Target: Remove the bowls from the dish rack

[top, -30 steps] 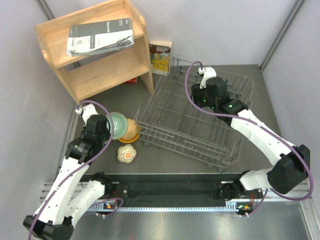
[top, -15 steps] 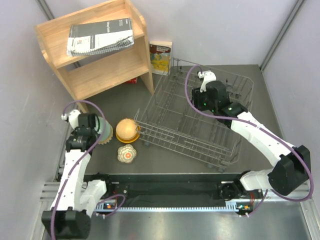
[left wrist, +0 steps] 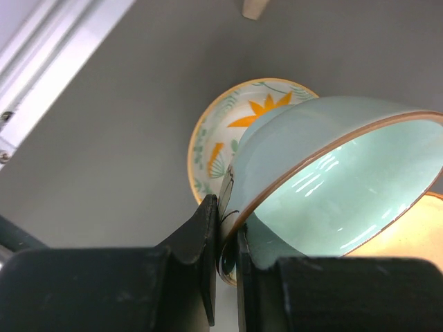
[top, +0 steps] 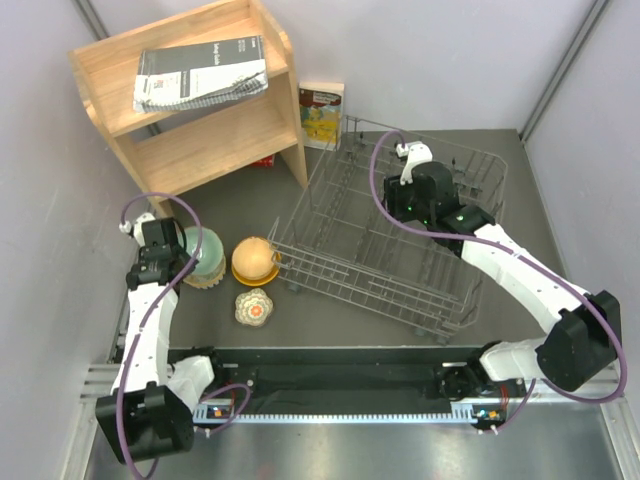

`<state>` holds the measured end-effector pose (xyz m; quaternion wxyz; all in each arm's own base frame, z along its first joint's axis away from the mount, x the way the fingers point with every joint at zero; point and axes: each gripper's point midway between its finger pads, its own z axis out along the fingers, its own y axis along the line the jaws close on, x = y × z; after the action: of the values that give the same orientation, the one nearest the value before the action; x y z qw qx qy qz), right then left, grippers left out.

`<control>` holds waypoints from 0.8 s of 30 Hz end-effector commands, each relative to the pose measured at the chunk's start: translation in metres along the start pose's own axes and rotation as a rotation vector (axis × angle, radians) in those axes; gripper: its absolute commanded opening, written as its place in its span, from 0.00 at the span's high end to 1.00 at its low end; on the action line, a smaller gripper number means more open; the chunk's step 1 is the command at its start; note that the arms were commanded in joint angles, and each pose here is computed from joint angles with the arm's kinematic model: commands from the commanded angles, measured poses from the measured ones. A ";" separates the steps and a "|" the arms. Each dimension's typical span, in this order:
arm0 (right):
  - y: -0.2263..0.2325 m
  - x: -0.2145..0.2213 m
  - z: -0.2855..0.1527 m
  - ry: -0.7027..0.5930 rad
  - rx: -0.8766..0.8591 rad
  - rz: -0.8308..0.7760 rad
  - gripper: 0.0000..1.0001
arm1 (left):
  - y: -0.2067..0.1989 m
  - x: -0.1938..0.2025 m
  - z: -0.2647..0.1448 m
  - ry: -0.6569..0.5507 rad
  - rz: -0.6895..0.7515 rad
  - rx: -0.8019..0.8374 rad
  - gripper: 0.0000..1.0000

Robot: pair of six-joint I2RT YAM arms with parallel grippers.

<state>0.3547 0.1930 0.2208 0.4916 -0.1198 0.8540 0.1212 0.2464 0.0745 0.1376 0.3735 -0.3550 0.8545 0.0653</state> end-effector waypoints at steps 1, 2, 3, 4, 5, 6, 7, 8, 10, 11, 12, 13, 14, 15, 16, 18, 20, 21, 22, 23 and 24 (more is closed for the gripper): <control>-0.002 -0.015 -0.004 -0.061 0.001 0.019 0.50 | -0.019 -0.014 0.010 -0.030 -0.016 0.077 1.00; -0.001 -0.016 -0.005 -0.063 -0.002 0.017 0.50 | -0.016 -0.009 0.016 -0.005 -0.012 0.060 1.00; -0.002 -0.016 -0.005 -0.063 0.001 0.018 0.50 | -0.014 -0.007 0.018 0.005 -0.008 0.045 1.00; -0.002 -0.016 -0.005 -0.065 0.002 0.017 0.50 | -0.012 -0.007 0.018 0.010 -0.008 0.036 1.00; -0.003 -0.017 -0.005 -0.067 0.003 0.017 0.50 | -0.012 -0.008 0.019 0.012 0.000 0.031 1.00; -0.004 -0.017 -0.006 -0.066 0.006 0.018 0.50 | -0.011 -0.011 0.020 0.003 -0.001 0.026 1.00; -0.003 -0.018 -0.006 -0.068 0.003 0.015 0.50 | -0.010 -0.011 0.020 0.006 0.006 0.024 1.00; -0.003 -0.017 -0.005 -0.066 0.005 0.015 0.50 | -0.011 -0.013 0.021 0.010 0.008 0.024 1.00; -0.004 -0.017 -0.005 -0.066 0.006 0.016 0.50 | -0.008 -0.011 0.022 0.027 0.017 0.010 1.00; -0.004 -0.017 -0.005 -0.066 0.006 0.017 0.50 | -0.007 -0.008 0.024 0.039 0.022 0.007 1.00; -0.004 -0.018 -0.005 -0.068 0.004 0.018 0.50 | -0.006 -0.006 0.026 0.051 0.023 0.005 1.00; -0.004 -0.017 -0.004 -0.064 0.006 0.018 0.50 | -0.007 -0.003 0.027 0.063 0.024 0.009 1.00; -0.004 -0.016 -0.004 -0.063 0.007 0.017 0.49 | -0.009 0.000 0.028 0.079 0.026 0.021 1.00; -0.004 -0.015 -0.004 -0.061 0.007 0.019 0.50 | -0.009 0.002 0.029 0.086 0.025 0.021 1.00; -0.004 -0.016 -0.004 -0.062 0.005 0.017 0.50 | -0.009 0.003 0.029 0.090 0.020 0.018 1.00; -0.003 -0.016 -0.004 -0.060 0.002 0.018 0.49 | -0.009 0.004 0.030 0.094 0.024 0.017 0.97; -0.004 -0.018 -0.004 -0.065 0.004 0.018 0.50 | -0.008 0.003 0.030 0.094 0.025 0.013 0.88; -0.004 -0.018 -0.005 -0.065 0.005 0.018 0.50 | -0.008 0.002 0.029 0.091 0.027 0.012 0.86; -0.005 -0.017 -0.004 -0.064 0.006 0.018 0.50 | -0.006 0.003 0.030 0.093 0.027 0.005 0.81; -0.005 -0.017 -0.004 -0.064 0.008 0.018 0.50 | -0.007 0.002 0.030 0.090 0.027 0.006 0.71; -0.004 -0.018 -0.005 -0.065 0.005 0.019 0.50 | -0.006 0.002 0.029 0.091 0.027 0.002 0.69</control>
<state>0.3569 0.1907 0.2218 0.4943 -0.1164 0.8530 0.1203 0.2495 0.0761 0.0968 0.2951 -0.3463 0.8884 0.0615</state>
